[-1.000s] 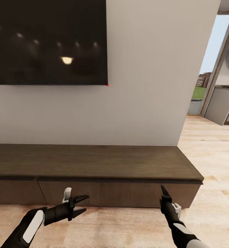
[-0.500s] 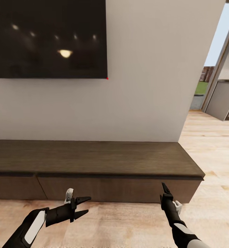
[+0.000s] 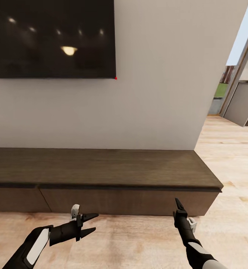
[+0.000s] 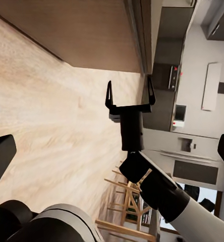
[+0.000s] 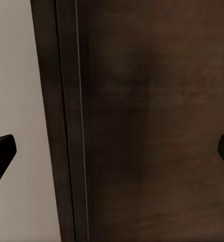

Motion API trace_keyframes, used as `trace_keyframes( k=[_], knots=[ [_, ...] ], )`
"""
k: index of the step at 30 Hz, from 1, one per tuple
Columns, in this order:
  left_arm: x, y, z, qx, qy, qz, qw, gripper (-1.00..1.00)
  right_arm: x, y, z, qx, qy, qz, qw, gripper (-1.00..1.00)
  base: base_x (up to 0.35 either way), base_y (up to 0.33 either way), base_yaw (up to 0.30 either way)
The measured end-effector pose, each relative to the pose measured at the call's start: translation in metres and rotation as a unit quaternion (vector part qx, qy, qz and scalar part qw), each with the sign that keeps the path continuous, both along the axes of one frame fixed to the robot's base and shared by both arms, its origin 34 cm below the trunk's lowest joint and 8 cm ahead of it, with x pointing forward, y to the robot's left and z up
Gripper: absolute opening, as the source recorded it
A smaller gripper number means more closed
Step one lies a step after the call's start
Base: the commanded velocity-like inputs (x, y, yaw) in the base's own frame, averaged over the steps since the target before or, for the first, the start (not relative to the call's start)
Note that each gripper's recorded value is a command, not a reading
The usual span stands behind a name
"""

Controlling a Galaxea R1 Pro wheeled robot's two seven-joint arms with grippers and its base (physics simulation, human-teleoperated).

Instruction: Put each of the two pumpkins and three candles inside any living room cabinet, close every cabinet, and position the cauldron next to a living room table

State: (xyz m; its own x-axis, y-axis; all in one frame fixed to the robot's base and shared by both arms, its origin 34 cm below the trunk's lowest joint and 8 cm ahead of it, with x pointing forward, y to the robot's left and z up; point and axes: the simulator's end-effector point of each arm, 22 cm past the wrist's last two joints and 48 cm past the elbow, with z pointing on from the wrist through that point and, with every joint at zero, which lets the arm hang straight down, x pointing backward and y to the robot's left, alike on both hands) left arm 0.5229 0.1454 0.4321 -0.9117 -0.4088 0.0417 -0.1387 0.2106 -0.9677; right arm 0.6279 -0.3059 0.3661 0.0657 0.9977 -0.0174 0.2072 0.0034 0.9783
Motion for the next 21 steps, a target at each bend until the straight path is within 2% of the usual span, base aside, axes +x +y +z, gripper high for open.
trace_keyframes(
  k=[4, 9, 21],
  knots=[
    [0.0001, 0.0000, 0.0003, 0.000, 0.000, 0.000, 1.0000, 1.00, -0.0002, -0.0001, -0.0003, -0.001, 0.001, 0.000, 1.0000, 1.00, 0.036, 0.000, 0.000],
    [0.0001, 0.0000, 0.0002, -0.001, 0.000, 0.000, 1.0000, 1.00, -0.0002, -0.0002, -0.0004, -0.001, 0.001, 0.000, 1.0000, 1.00, 0.221, 0.000, 0.000],
    [0.0000, 0.0000, 0.0000, 0.000, 0.000, 0.000, 1.0000, 1.00, -0.0001, 0.0003, -0.0004, 0.000, 0.001, 0.001, 1.0000, 1.00, 0.103, 0.032, 0.000]
  ],
)
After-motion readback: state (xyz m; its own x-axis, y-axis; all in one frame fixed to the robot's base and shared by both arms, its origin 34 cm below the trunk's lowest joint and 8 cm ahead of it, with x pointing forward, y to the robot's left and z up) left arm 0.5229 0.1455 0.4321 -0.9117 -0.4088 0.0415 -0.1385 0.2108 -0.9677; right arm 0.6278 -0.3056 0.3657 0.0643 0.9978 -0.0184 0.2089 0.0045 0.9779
